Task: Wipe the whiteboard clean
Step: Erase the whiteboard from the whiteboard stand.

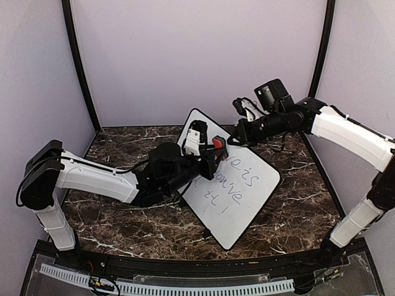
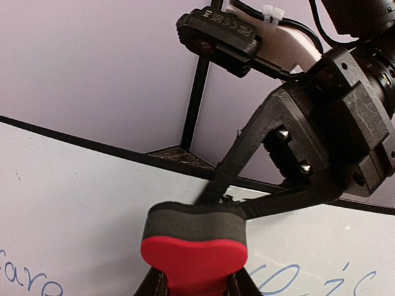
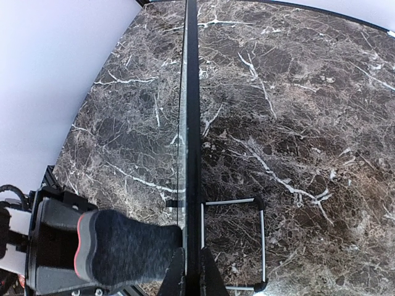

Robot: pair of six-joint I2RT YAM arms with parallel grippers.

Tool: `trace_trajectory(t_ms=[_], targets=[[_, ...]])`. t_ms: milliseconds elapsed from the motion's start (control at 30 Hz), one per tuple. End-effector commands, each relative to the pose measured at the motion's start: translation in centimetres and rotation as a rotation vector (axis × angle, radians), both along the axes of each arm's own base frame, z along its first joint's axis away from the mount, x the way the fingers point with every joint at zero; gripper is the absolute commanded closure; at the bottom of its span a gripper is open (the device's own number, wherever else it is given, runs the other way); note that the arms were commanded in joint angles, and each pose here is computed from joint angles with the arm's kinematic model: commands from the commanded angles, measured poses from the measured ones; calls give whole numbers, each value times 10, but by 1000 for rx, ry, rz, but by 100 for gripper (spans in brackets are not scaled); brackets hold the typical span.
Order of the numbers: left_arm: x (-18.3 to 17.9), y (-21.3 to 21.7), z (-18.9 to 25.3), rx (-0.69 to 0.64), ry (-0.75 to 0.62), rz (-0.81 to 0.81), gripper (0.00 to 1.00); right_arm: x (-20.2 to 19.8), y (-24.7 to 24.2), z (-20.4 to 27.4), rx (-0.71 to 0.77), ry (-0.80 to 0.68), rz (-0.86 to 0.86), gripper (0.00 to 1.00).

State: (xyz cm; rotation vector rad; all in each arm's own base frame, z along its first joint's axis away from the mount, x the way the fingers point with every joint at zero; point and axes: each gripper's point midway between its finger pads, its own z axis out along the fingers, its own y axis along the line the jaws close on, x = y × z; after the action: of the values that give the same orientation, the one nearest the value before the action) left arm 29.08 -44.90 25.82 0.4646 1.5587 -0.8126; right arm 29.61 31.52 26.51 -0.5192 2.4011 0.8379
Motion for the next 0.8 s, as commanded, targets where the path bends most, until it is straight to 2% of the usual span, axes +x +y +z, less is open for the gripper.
trace_trajectory(t_ms=[0, 300, 533, 767], targets=[[-21, -14, -16, 47, 13, -83, 95, -9, 20, 4, 22, -18, 91, 100], [1, -7, 7, 64, -53, 43, 95, -10, 20, 5, 24, -16, 93, 100], [11, -6, 24, 47, -79, 50, 95, -10, 20, 6, 22, -18, 96, 100], [6, -1, -9, 83, -29, 33, 96, -10, 19, 2, 17, -17, 97, 100]])
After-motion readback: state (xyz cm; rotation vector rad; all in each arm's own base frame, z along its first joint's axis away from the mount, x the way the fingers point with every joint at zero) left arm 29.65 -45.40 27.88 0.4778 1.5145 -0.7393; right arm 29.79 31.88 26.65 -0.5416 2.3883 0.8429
